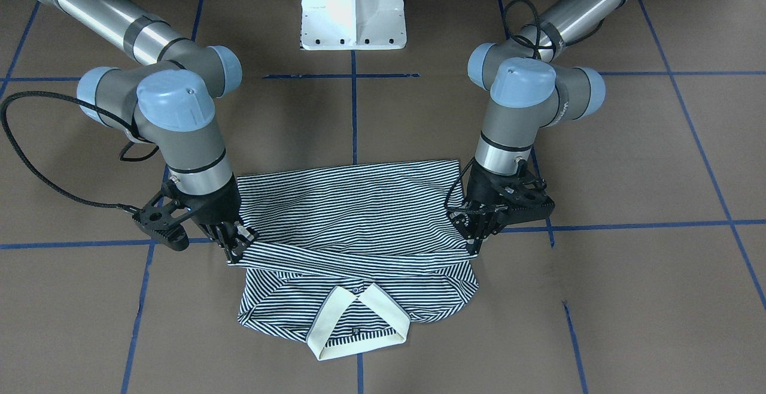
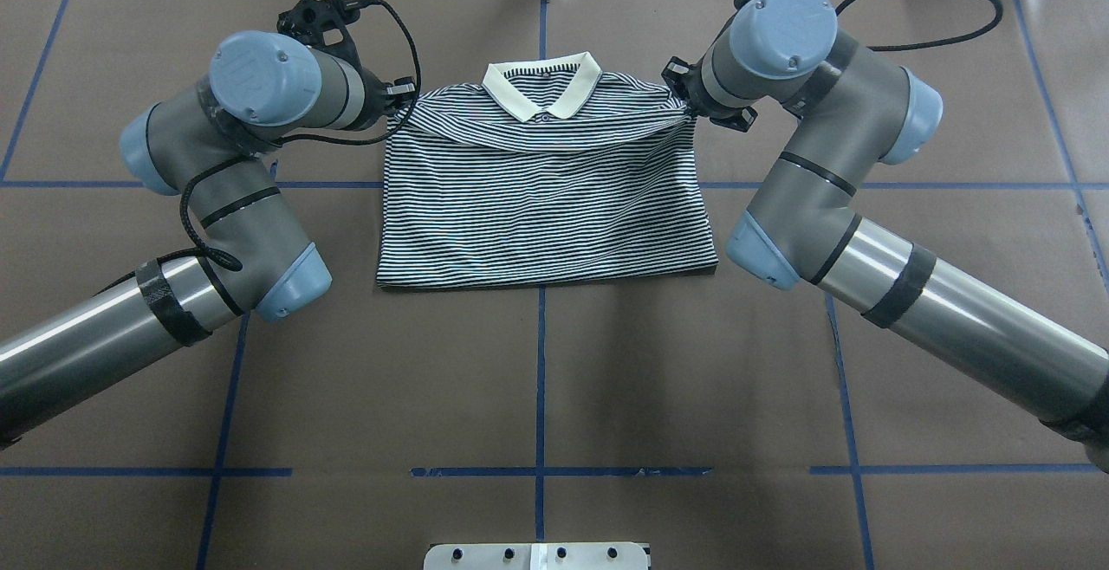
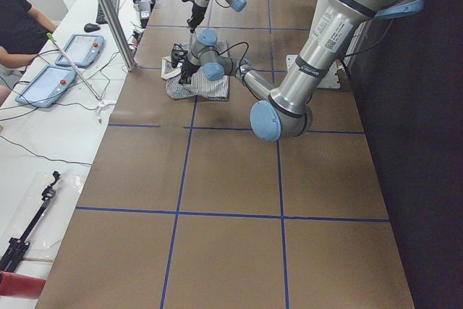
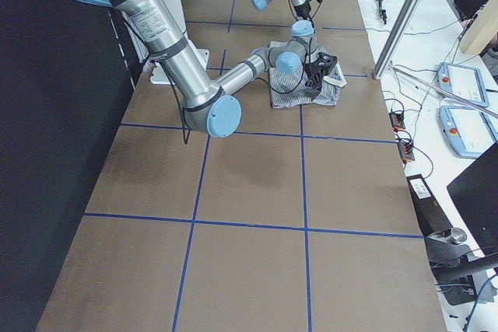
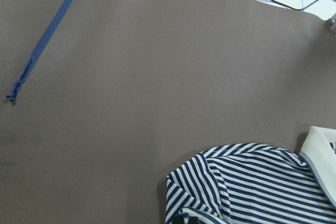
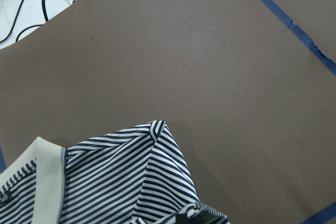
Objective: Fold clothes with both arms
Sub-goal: 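Lay the hem down near the collar and open both grippers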
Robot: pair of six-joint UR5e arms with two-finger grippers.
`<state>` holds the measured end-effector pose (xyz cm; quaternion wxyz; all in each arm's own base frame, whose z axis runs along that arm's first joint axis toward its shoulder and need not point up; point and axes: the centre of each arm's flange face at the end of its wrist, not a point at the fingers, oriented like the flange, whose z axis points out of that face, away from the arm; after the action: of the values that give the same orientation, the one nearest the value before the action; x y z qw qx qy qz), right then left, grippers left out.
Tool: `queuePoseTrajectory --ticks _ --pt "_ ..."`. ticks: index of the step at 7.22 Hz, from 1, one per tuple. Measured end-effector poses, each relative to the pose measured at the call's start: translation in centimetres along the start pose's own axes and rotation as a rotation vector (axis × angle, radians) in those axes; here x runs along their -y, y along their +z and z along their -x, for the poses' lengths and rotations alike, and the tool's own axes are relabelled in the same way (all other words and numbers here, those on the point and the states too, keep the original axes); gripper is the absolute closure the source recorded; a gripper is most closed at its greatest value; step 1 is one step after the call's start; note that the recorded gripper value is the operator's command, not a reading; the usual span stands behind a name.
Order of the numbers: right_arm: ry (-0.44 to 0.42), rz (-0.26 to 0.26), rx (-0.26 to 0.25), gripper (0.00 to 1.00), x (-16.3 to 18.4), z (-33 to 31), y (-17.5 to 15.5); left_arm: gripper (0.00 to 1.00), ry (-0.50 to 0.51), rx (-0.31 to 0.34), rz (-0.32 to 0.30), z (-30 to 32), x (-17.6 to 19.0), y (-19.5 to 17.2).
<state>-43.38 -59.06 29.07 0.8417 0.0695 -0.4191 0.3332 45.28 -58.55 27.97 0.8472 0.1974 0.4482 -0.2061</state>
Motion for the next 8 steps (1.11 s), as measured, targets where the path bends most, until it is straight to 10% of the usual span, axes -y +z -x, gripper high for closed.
queuePoseTrajectory --ticks 8 --pt "-0.043 -0.019 -0.092 1.00 2.5 3.0 5.7 1.00 0.018 0.059 -0.018 1.5 0.3 4.7"
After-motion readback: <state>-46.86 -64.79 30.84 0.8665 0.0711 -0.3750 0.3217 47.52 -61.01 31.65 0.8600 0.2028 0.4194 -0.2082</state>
